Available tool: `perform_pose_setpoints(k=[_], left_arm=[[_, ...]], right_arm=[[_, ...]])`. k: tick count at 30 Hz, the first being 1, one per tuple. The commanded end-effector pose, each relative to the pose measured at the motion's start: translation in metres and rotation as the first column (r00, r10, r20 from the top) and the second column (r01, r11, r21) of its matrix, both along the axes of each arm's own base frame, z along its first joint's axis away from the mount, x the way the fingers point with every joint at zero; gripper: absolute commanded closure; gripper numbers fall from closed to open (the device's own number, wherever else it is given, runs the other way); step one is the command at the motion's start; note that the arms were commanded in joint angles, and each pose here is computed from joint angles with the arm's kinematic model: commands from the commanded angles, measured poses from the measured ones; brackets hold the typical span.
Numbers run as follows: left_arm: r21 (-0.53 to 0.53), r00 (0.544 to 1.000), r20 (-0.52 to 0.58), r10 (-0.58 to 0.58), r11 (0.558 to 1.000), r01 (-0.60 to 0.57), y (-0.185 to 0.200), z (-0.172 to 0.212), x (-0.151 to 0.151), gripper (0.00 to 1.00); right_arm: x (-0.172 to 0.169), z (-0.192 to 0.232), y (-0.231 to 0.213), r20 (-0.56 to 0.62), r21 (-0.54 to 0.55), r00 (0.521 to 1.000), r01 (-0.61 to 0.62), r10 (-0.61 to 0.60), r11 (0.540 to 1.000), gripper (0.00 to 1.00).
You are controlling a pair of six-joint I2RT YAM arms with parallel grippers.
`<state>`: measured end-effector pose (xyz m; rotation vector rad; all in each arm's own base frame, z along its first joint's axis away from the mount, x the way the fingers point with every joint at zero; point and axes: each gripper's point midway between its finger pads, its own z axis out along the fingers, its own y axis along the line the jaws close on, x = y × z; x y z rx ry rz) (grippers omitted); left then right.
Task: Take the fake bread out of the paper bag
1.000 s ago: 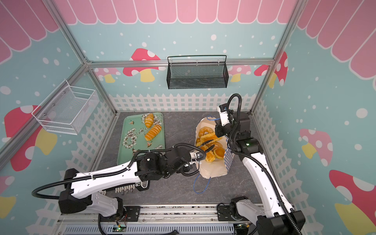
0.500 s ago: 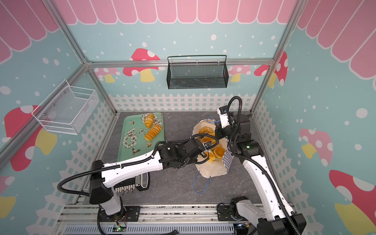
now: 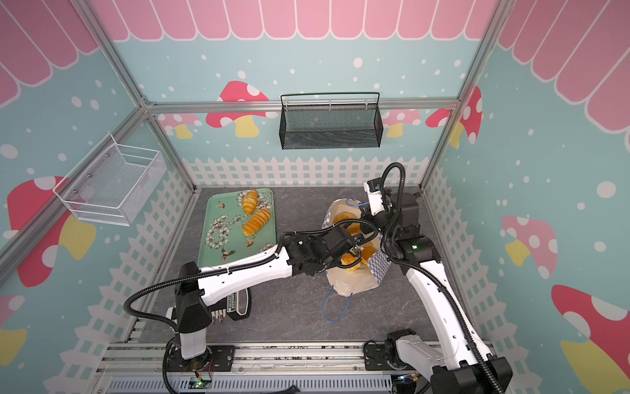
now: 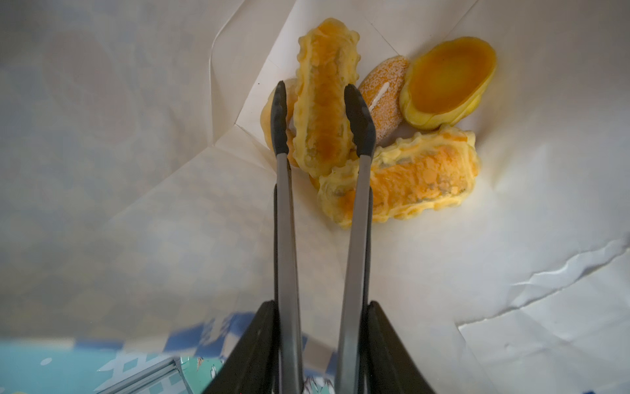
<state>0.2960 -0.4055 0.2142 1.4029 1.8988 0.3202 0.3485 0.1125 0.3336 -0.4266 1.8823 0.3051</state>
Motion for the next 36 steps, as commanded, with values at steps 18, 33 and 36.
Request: perform_pose_setpoints(k=[18, 33, 36], left_arm=[[-0.041, 0.999, 0.042, 0.034, 0.999, -0.032, -0.014, 0.018, 0.018, 0.62], [0.006, 0.996, -0.072, 0.052, 0.999, -0.051, -0.009, -0.033, 0.035, 0.62], [0.026, 0.994, -0.104, 0.031, 0.999, -0.029, -0.007, -0.040, 0.029, 0.62]], right_arm=[[0.002, 0.014, 0.009, 0.003, 0.081, 1.000, -0.015, 0.015, 0.997, 1.00], [0.002, 0.006, 0.011, -0.011, 0.097, 1.000, -0.023, 0.025, 0.995, 1.00], [0.004, 0.004, 0.010, -0.013, 0.087, 1.000, -0.017, 0.018, 0.996, 1.00]])
